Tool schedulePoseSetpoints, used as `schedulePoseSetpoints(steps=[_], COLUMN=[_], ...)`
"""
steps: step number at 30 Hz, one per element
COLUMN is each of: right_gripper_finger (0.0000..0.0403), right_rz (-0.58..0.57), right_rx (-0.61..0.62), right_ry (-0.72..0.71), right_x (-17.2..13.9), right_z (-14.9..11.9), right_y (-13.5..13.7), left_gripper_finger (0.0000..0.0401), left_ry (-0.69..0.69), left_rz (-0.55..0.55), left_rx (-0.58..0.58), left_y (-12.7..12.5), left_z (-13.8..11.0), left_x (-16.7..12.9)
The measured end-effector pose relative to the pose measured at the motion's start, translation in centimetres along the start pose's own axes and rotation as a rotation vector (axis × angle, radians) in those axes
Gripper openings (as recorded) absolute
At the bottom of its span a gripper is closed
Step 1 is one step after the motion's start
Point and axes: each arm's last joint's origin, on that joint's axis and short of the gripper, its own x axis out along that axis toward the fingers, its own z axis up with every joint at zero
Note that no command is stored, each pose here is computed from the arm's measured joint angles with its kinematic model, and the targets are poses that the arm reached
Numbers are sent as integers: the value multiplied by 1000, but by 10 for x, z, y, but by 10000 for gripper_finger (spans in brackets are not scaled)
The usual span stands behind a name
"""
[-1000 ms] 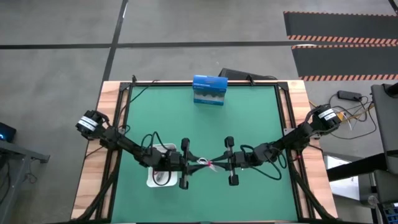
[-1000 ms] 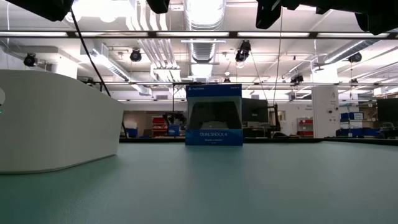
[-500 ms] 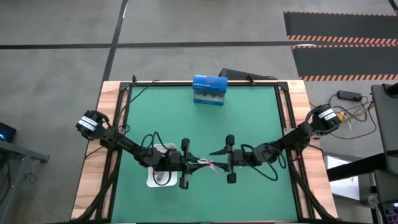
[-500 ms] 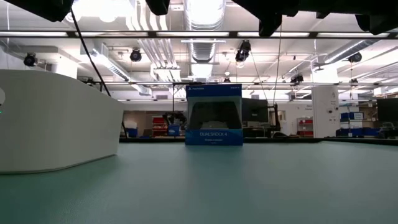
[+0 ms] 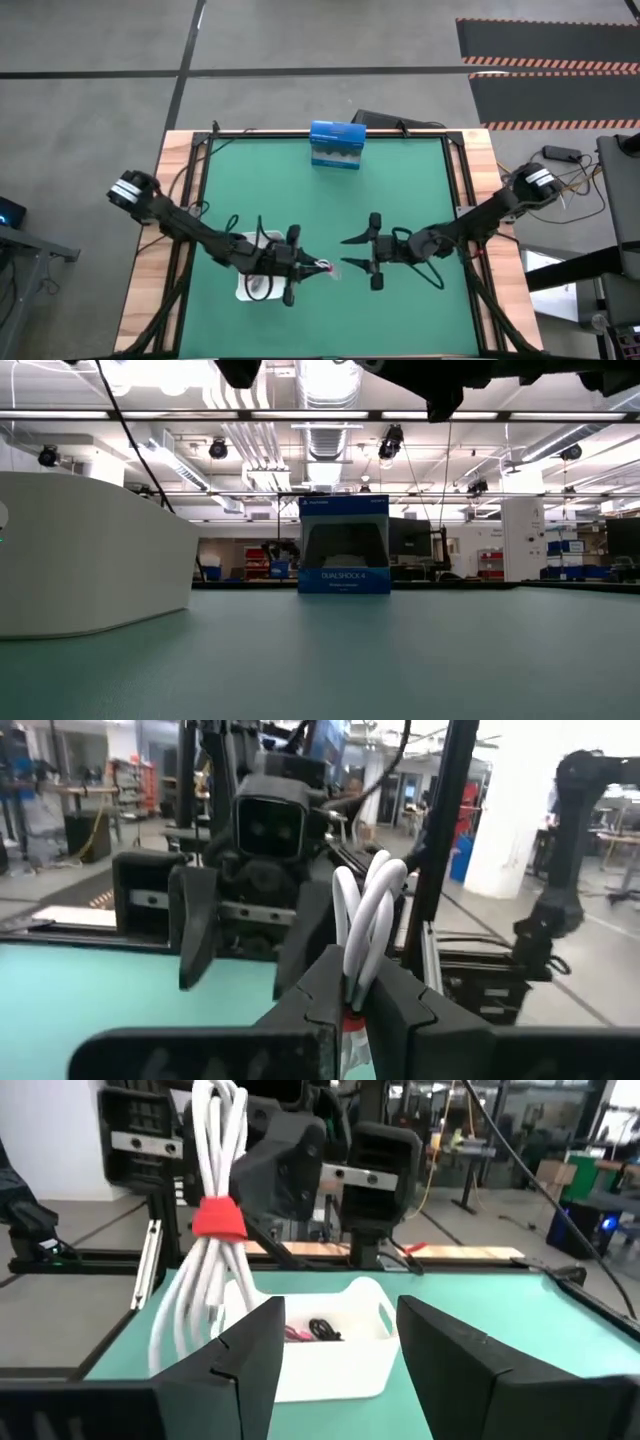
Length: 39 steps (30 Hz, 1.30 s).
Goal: Pick and place USB-C Cables
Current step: Put the white charger cable into the white bin
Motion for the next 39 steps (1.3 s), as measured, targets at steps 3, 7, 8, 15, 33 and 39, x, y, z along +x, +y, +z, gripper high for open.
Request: schedulePoseSetpoints(steps=[3,7,8,15,33,39], right_gripper_finger=[182,180,180,178,178,178], right_rz=[1,-22,-29,-76,-97,-97], right_rx=[13,10,13,-14,-48,-62], right_ry=[31,81,91,136,189,200], right_x=[-6,-15,-17,-30,-35,-35], right_z=[7,14,16,25,24,23], right_y=[-3,-8,-9,-16,-19,-19], left_gripper_finger=[8,8,8,8,8,8], left_ry=[66,169,209,549,1173,1289], left_rz=[9,61,79,254,679,730], left_rx=[-22,-66,-75,-194,-491,-592], left_y=[1,2,2,5,22,28], left_z=[4,11,12,27,47,36], left_x=[-4,-8,-9,-18,-58,-58])
